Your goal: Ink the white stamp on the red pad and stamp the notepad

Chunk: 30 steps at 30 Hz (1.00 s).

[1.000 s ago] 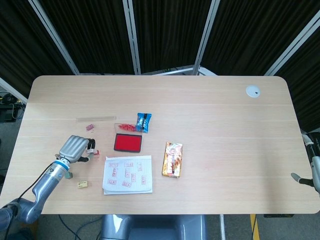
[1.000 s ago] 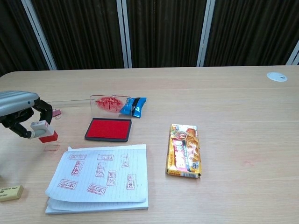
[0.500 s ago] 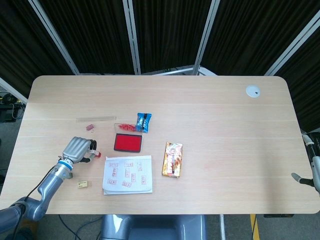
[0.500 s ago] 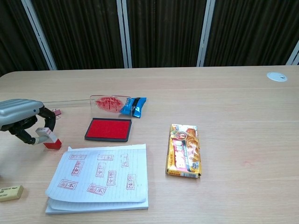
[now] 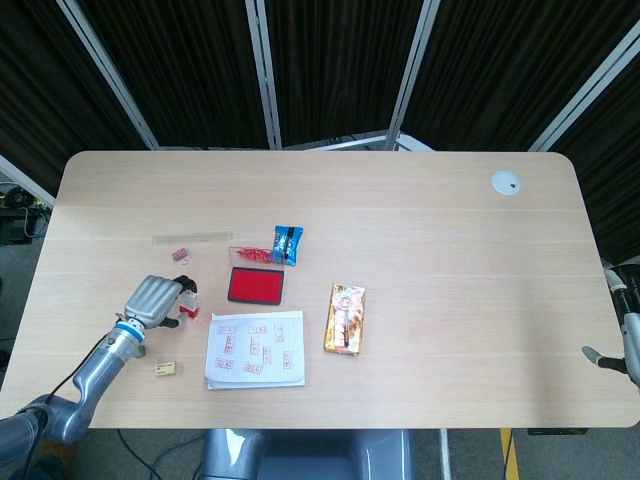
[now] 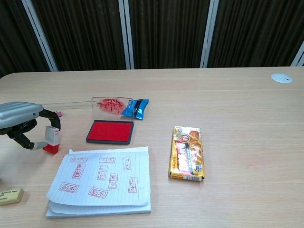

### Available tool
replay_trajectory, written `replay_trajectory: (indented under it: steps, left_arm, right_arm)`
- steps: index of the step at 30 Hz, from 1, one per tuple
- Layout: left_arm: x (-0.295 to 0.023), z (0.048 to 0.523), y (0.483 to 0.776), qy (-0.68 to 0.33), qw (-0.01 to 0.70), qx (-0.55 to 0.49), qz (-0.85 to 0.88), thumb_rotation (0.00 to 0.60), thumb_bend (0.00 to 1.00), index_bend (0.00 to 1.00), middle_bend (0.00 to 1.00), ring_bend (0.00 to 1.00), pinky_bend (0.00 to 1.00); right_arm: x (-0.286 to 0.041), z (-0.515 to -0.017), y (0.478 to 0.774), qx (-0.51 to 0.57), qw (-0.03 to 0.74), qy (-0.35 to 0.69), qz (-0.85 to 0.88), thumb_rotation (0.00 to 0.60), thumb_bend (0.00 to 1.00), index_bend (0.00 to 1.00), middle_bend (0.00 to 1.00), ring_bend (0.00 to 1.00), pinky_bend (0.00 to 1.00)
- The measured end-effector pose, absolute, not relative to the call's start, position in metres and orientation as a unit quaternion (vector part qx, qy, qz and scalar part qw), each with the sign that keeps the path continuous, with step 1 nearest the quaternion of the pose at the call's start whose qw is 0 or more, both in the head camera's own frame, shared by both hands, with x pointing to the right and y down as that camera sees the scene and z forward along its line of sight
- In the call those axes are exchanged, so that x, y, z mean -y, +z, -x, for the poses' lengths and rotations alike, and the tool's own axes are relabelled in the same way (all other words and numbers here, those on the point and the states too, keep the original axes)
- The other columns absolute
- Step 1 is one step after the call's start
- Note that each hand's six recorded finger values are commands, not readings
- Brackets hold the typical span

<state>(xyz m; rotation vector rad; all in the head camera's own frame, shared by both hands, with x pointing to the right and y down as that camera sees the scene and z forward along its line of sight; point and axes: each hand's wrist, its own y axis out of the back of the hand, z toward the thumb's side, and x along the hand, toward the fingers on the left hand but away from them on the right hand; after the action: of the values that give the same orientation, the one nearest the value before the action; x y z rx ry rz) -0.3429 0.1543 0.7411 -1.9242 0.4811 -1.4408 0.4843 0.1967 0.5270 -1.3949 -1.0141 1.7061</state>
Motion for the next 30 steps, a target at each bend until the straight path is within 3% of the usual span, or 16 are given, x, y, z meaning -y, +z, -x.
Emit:
replay_trajectory:
  steps: [30]
  left_arm:
    - [-0.164,0.355,0.712,-0.546,0.341,-0.193,0.74,0.6,0.27,0.32,0.3,0.81,0.87]
  right_arm:
    - [-0.197,-0.48,0.522,0.396,0.353,0.65,0.544,0.6,0.0,0.0,0.0,0.0,0.0]
